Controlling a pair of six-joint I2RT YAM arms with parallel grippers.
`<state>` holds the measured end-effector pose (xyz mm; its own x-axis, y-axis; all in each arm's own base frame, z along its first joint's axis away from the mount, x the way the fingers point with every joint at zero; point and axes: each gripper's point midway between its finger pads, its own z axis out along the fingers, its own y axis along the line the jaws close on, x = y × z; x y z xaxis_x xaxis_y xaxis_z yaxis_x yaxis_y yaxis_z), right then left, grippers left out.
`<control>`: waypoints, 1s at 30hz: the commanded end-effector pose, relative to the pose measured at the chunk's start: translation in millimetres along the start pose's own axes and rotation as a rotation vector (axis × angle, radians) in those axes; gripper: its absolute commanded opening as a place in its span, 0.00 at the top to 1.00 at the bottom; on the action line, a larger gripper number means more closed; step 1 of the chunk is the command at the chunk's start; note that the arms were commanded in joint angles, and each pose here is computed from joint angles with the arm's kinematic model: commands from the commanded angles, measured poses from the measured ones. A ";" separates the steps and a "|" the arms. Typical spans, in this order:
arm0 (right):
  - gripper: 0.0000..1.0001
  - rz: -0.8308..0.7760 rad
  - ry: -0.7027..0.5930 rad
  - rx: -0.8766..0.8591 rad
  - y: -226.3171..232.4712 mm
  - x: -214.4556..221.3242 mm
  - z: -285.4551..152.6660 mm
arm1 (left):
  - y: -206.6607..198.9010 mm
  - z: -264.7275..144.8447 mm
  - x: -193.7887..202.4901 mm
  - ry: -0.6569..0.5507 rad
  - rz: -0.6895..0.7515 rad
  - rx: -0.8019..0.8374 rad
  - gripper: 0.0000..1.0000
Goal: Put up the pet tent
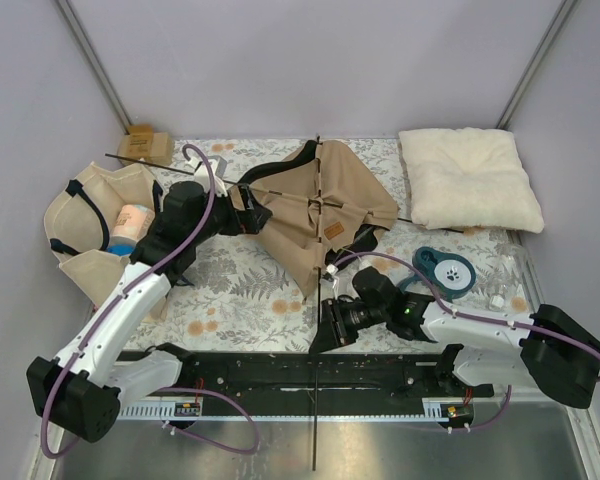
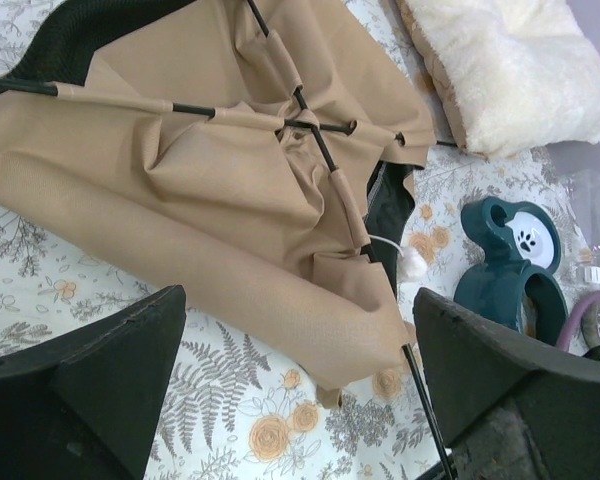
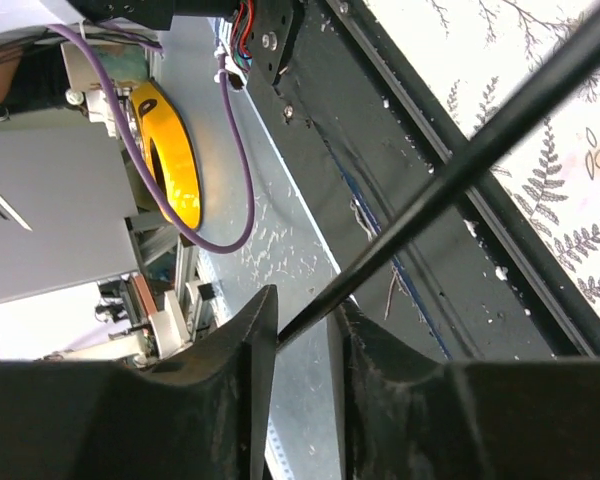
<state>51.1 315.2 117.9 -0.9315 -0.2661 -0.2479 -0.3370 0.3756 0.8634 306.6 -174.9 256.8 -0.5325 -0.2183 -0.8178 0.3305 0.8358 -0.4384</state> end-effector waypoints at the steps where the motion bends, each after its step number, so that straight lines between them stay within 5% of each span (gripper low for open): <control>1: 0.75 -0.014 -0.078 -0.066 9.2 -8.5 1.9 | -3.6 -8.8 -4.6 -0.041 -0.007 0.010 0.01; 5: 1.00 0.006 -0.100 -0.026 5.6 -12.6 0.6 | -6.5 -10.9 2.7 -0.027 -0.013 0.028 0.01; 20: 1.00 0.118 -0.114 0.218 26.2 -62.8 -34.0 | -21.7 -11.2 -5.0 -0.044 -0.054 0.089 0.01; 30: 1.00 -0.140 -0.379 0.380 38.4 -144.2 -71.0 | -60.5 -5.0 -10.0 -0.046 -0.052 0.298 0.01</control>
<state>114.3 306.1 181.4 -0.9575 -0.1403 -0.2520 -0.2833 0.6211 0.7308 291.1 -200.3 268.5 -0.5639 -0.2773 -0.7779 0.4020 0.7306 -0.5518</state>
